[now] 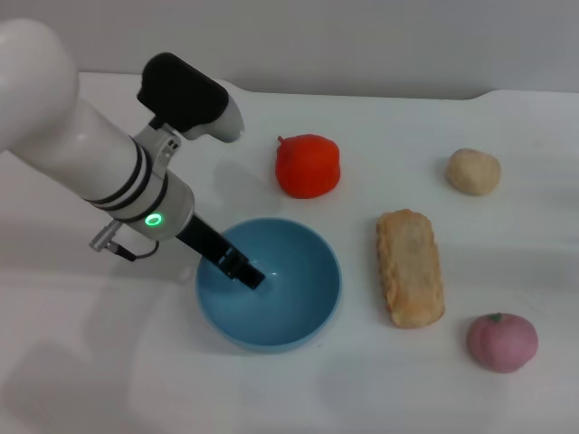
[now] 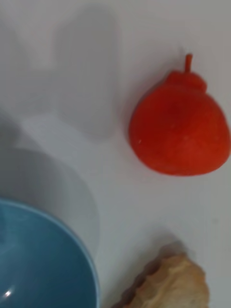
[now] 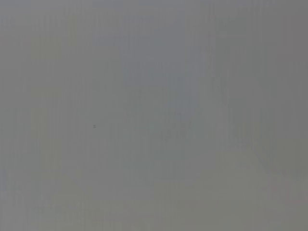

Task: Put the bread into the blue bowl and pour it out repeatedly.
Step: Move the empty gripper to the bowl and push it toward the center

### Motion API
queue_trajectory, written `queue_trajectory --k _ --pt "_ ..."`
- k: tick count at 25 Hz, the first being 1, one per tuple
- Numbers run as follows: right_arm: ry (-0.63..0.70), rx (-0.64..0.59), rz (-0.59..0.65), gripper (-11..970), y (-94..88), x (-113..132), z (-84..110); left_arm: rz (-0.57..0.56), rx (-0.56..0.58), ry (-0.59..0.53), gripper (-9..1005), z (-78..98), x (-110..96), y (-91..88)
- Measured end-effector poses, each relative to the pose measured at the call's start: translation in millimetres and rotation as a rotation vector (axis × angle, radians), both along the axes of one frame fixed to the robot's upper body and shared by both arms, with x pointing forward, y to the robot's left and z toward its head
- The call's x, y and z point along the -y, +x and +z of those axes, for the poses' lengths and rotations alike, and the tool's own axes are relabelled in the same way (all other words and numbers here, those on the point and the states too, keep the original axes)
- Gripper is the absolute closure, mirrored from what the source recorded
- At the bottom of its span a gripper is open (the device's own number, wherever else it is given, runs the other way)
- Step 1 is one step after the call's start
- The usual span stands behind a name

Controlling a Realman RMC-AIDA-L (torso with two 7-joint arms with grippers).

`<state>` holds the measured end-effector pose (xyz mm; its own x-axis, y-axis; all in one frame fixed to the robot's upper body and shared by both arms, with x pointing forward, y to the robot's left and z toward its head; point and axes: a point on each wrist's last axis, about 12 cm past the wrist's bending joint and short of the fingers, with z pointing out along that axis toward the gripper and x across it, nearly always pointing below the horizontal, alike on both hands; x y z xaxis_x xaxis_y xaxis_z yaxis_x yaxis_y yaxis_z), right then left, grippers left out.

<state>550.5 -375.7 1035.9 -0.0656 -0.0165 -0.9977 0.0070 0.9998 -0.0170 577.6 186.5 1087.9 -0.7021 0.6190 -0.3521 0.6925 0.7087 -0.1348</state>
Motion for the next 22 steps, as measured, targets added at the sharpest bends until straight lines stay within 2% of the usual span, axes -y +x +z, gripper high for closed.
queue_trajectory --k 10,15,22 --pt "-0.005 0.004 0.0 605 1.1 1.2 1.5 0.013 -0.023 -0.003 303 -1.2 1.7 -1.1" --pt "-0.006 0.002 -0.002 605 0.8 2.6 1.6 -0.004 -0.038 0.015 406 -3.8 4.4 -4.6" --pt "-0.008 0.001 -0.004 606 0.2 4.1 1.6 0.073 -0.058 0.004 570 -1.0 6.4 -1.6"
